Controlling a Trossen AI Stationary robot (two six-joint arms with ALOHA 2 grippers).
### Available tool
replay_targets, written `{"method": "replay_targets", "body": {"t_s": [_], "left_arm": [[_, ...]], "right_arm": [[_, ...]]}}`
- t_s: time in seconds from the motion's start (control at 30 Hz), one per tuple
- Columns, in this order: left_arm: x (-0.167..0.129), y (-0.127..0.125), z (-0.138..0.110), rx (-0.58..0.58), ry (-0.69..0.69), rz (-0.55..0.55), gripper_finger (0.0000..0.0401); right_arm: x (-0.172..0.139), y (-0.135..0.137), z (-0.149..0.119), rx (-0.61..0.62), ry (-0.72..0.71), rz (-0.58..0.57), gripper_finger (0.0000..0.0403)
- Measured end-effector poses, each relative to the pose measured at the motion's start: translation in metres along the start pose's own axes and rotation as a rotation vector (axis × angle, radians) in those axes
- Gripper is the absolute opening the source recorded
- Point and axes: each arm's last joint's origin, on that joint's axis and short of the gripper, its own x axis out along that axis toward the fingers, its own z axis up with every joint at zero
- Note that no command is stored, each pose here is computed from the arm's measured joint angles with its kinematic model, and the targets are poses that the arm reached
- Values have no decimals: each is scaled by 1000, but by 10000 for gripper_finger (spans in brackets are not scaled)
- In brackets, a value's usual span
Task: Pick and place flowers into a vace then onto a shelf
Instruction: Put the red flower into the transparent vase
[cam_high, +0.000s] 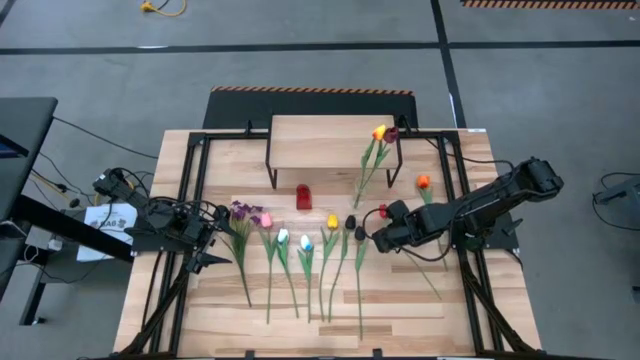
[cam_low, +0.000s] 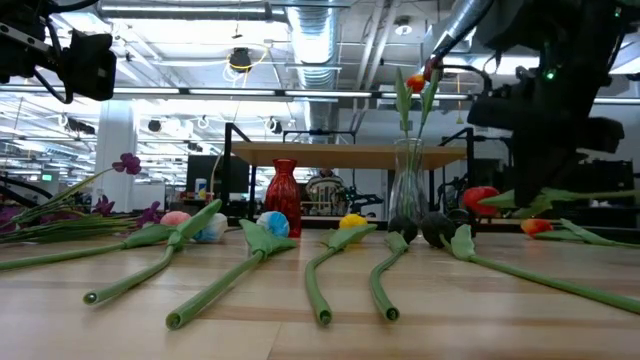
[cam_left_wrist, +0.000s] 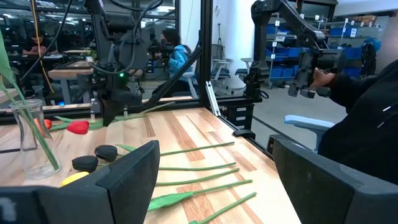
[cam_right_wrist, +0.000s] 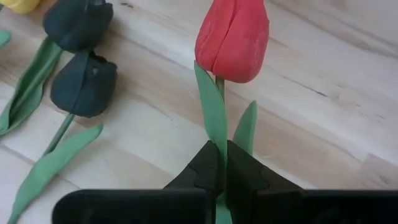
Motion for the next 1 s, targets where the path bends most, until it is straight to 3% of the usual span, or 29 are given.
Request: {"method": "replay_targets", "body": {"t_s": [0.5,1.0], "left_arm": [[0,0,0,0,0,-1,302],[0,0,0,0,0,0,302]], "right_arm": [[-43,30,1,-125,-7,147,9],[-59,60,20,-254,-203,412,11]]}}
